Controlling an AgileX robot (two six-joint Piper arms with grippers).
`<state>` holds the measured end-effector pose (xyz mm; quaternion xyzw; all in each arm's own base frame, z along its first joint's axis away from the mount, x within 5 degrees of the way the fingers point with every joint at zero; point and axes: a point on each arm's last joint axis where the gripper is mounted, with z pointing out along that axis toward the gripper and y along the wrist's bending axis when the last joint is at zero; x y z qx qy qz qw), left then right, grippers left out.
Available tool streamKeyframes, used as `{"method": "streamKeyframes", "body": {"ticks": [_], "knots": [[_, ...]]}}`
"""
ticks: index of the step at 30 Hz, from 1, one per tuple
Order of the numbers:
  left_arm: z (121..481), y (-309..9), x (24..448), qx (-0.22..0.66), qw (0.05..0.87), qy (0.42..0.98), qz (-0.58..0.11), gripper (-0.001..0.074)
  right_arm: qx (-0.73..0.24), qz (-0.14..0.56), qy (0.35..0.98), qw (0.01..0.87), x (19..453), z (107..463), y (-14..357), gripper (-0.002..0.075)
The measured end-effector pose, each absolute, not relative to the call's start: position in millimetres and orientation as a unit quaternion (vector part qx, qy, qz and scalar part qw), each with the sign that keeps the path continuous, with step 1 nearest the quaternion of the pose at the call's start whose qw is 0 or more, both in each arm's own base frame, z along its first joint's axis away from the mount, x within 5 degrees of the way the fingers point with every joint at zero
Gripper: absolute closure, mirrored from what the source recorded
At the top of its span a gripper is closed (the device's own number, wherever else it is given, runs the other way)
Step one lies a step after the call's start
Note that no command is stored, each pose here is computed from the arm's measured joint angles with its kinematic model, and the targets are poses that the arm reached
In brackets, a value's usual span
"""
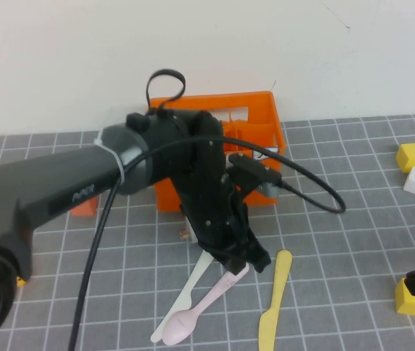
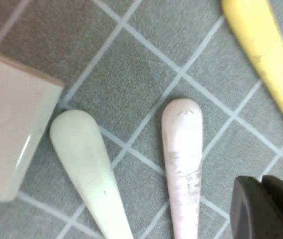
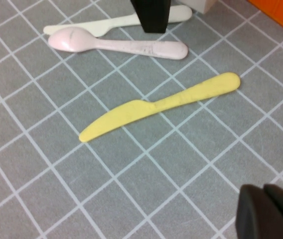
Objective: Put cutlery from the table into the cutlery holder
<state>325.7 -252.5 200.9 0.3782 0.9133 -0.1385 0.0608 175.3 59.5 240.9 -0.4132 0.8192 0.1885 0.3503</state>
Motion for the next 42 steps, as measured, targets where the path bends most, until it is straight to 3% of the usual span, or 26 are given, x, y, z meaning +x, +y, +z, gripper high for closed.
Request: {"method": "streamKeyframes", "body": {"ticks": [4,11,18,21,23,25,29,33,42], "knots": [[195,-257,317,0.398,0.070,0.906,-0.125,0.0734,-0.415,0.187,0.819,0.349,175,241,59,0.0729],[201,-263,284,0.410,0.175,0.894,-0.054,0.0734,-0.425,0.178,0.819,0.343,175,239,58,0.0729],[182,-265,285,0.419,0.186,0.888,-0.030,0.0734,-0.425,0.177,0.819,0.342,175,240,58,0.0729],[174,-266,287,0.420,0.181,0.889,-0.029,0.0676,-0.425,0.177,0.819,0.342,175,240,58,0.0729],[172,-267,287,0.419,0.178,0.890,-0.030,0.0589,-0.425,0.177,0.819,0.342,175,240,58,0.0729],[170,-267,287,0.417,0.175,0.891,-0.033,0.0456,-0.425,0.177,0.819,0.342,175,240,58,0.0729],[171,-269,288,0.413,0.184,0.891,-0.040,0.0305,-0.425,0.176,0.819,0.342,175,240,58,0.0729],[170,-272,290,0.412,0.199,0.888,-0.046,0.0283,-0.425,0.176,0.819,0.342,175,240,58,0.0729],[152,-276,295,0.419,0.189,0.887,-0.038,0.0341,-0.425,0.176,0.819,0.342,175,240,58,0.0729]]}}
